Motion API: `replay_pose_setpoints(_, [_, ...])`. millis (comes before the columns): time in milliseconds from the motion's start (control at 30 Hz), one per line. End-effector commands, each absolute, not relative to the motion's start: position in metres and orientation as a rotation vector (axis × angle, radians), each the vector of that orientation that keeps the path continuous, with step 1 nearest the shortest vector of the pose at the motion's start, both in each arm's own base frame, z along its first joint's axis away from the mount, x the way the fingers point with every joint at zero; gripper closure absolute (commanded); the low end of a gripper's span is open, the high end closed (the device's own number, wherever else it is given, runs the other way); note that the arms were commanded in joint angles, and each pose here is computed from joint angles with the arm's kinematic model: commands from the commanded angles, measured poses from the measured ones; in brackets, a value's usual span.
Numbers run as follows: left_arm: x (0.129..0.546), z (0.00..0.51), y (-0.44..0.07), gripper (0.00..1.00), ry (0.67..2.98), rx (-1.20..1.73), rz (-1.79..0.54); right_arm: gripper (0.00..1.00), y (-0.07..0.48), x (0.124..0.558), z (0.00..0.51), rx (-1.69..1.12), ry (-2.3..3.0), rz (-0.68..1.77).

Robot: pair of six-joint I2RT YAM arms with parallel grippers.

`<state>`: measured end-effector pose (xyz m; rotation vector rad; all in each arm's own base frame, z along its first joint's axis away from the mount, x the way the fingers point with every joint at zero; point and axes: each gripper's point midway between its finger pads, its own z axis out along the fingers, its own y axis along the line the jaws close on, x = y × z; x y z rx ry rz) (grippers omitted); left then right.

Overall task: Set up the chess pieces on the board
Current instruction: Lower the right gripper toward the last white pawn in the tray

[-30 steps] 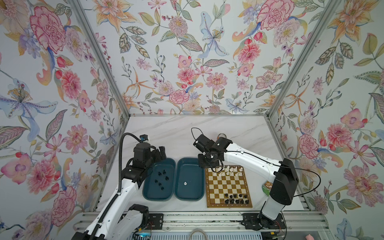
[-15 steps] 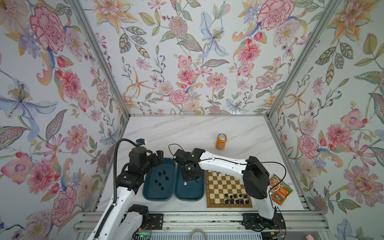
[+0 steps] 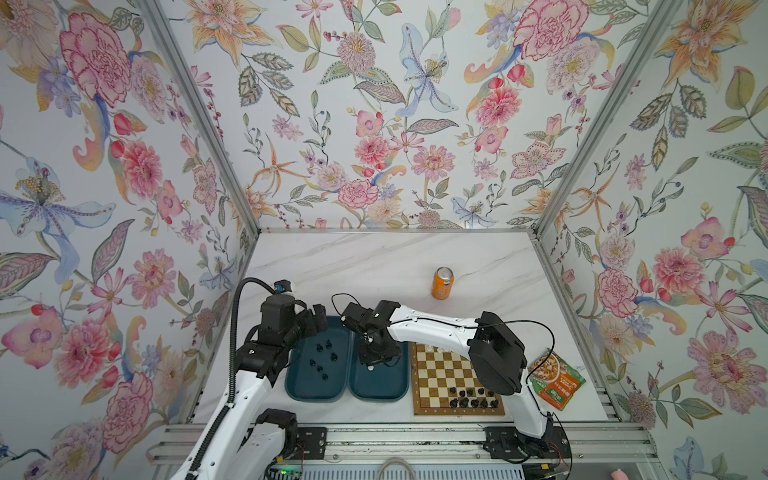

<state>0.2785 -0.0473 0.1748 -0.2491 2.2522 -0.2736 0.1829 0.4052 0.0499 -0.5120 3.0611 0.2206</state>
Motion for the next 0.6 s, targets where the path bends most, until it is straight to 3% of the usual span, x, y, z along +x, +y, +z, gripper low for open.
replay_pose_setpoints(0, [0.2824,0.1838,-0.0429,0.03,2.24,-0.239,-0.241,0.71,0.4128,0.1804,0.0472,-0.544,3.063,0.238])
replay_pose_setpoints(567, [0.2837,0.1794,-0.0426,0.03,2.256,-0.233,-0.228,0.75,0.4141,0.1758,0.0385,-0.559,3.085,0.247])
